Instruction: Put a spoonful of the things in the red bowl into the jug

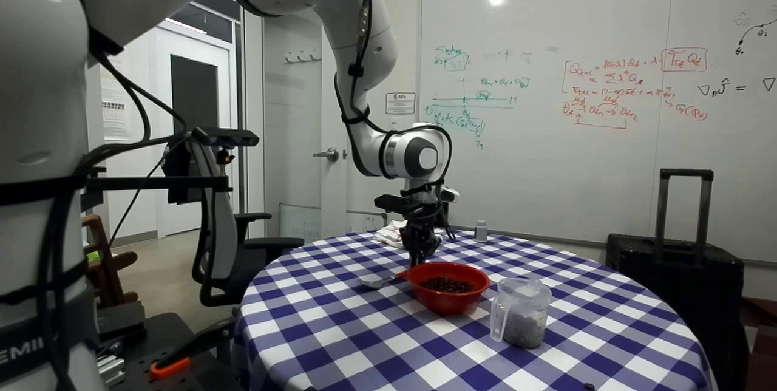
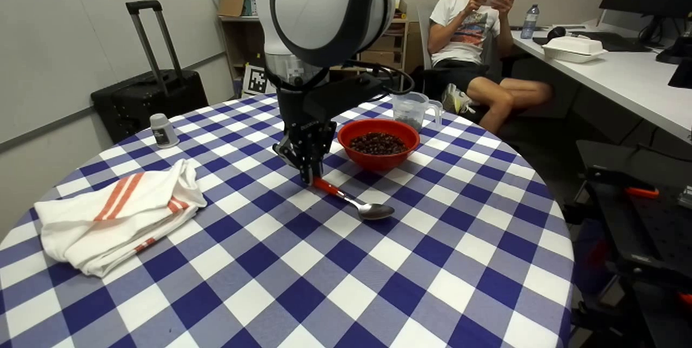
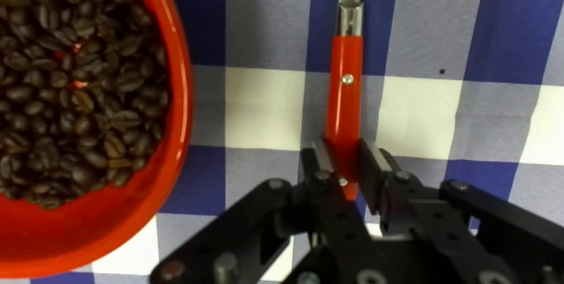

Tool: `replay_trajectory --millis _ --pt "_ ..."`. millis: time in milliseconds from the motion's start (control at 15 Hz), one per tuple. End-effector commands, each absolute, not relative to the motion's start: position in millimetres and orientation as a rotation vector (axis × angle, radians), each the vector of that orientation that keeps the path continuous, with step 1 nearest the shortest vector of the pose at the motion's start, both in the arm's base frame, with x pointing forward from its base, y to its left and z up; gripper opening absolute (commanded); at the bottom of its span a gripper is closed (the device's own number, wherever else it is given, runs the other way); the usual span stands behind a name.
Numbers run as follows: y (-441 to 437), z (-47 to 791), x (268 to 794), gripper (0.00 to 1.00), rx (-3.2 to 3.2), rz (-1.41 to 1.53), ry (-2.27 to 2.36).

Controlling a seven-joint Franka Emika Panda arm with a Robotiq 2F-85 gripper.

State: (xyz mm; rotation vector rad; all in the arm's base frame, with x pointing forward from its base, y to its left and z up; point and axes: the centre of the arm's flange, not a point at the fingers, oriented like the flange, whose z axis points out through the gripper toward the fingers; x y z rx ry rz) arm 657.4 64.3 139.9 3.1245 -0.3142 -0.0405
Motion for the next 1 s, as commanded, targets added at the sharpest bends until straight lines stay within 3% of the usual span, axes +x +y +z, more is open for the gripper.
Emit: replay_trajectory --millis 0,133,533,667,933 --pt "64 132 669 0.45 3.118 -0.087 -0.374" --pt "61 132 670 0.5 3.124 -0.105 -0.381" --pt "59 177 661 0.95 3.193 -0.06 -0.401" --pt "57 203 656 1.0 3.21 -0.046 -0.38" --pt "48 249 636 1.0 3.199 -0.119 -0.284"
